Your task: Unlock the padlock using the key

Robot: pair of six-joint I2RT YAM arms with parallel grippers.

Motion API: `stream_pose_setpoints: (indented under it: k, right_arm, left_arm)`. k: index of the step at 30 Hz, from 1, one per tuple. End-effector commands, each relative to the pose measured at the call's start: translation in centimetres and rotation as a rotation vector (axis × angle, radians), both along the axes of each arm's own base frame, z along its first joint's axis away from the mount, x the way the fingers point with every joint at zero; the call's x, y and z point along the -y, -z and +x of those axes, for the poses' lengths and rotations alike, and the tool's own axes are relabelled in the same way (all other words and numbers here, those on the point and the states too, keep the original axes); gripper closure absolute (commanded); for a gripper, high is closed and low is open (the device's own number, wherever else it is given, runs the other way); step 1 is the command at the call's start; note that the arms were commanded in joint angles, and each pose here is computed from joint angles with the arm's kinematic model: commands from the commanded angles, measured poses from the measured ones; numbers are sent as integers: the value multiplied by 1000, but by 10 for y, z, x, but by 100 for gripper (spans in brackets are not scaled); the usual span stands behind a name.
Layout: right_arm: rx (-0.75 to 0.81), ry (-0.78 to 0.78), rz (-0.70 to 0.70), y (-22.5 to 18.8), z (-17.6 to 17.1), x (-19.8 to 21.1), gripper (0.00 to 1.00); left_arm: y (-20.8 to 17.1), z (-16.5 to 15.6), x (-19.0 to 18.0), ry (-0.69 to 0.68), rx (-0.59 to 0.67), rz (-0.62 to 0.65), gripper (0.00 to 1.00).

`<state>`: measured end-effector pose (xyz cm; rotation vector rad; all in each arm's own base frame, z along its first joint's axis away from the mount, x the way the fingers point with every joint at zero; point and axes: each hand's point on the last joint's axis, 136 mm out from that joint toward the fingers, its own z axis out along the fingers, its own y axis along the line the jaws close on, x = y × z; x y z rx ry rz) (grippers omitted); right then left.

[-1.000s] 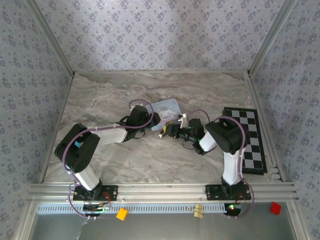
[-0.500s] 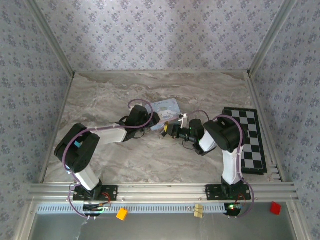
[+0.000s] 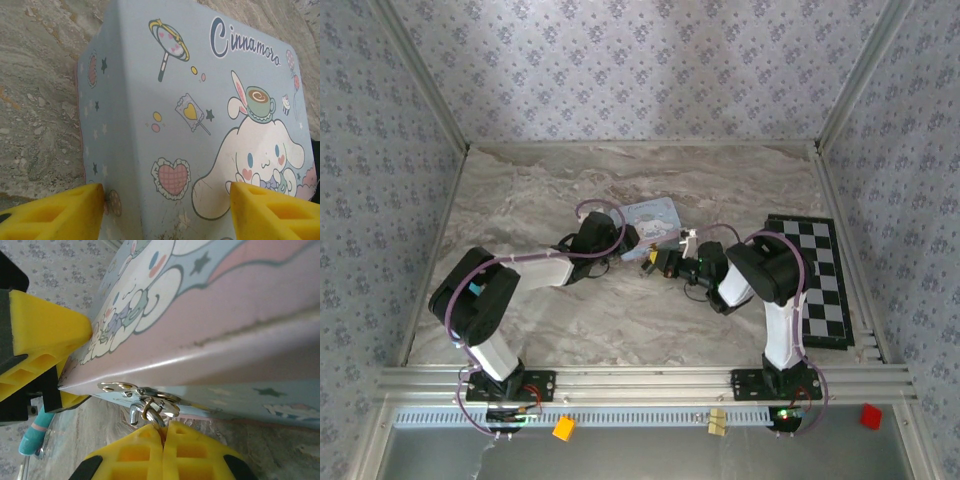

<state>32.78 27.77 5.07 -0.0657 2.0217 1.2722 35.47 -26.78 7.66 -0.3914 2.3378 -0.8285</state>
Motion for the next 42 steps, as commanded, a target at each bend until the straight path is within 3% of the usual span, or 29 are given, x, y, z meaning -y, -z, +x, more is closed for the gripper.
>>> stream_pose_setpoints:
  k: [1, 13, 28, 33, 42]
  right_arm:
    - [14, 79, 52, -19, 3, 0, 100]
    - [-96, 290, 169, -30, 9, 17, 100]
    - [-127, 393, 285, -51, 20, 29, 100]
    - [-113, 397, 257, -53, 18, 39, 100]
    - [-170, 359, 71, -32, 4, 66, 100]
  left_arm:
    - [29, -14, -19, -47, -79, 72, 34]
    - [25, -14, -19, -91, -61, 44, 34]
    - [21, -15, -4, -71, -54, 17, 33]
    - [25, -8, -8, -71, -62, 37, 32]
    - [24, 28, 1, -3, -17, 134, 32]
